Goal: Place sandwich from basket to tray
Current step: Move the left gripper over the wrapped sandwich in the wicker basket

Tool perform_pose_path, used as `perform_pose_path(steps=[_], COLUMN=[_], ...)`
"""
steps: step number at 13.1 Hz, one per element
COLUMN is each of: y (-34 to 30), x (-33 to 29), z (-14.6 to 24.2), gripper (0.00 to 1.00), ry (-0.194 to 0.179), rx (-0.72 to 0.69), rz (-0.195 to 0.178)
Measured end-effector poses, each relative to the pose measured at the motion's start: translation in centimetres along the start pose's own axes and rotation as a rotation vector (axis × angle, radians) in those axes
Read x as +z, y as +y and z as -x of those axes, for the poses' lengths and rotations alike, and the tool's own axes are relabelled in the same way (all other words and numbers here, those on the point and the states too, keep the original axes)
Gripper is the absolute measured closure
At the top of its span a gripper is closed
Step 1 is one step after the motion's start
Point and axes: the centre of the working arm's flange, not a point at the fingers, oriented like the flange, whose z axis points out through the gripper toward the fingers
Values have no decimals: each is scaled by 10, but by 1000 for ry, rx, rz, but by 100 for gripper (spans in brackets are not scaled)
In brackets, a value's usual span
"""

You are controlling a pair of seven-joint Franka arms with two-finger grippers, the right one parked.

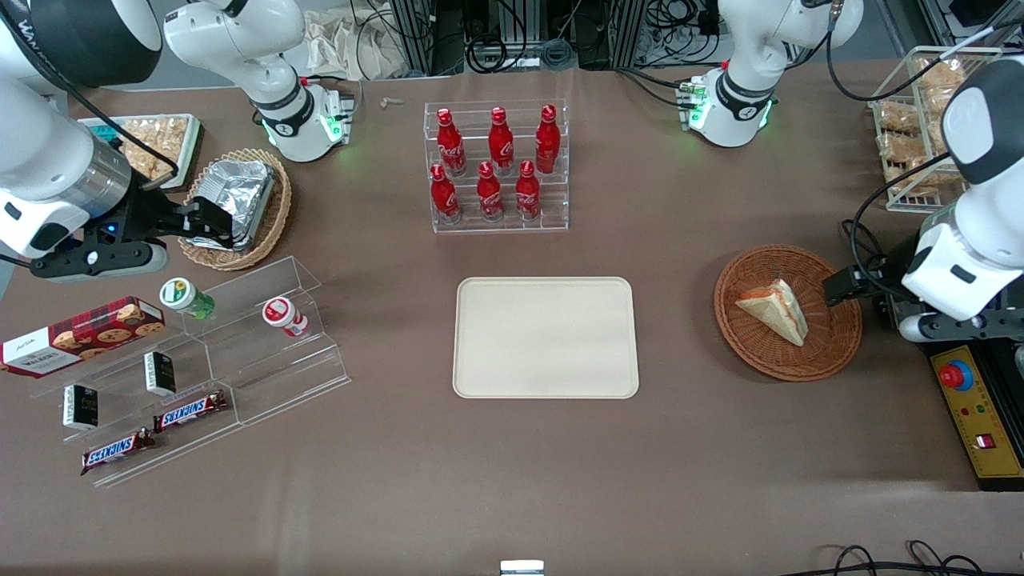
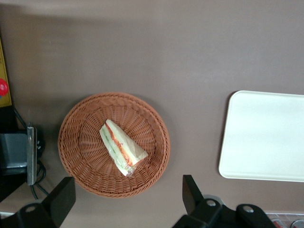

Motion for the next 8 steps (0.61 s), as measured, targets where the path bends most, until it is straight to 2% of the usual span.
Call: perform_pose_path(steps=[1,3,6,8], y=[-4,-22,-43,-43], x=[14,46,104,142], z=[-1,-6,-2,12], gripper=[0,0,0,0], ry=[-11,4,88,119], rx=[-26,-109,-269,-373], rz=[-3,-4,10,23])
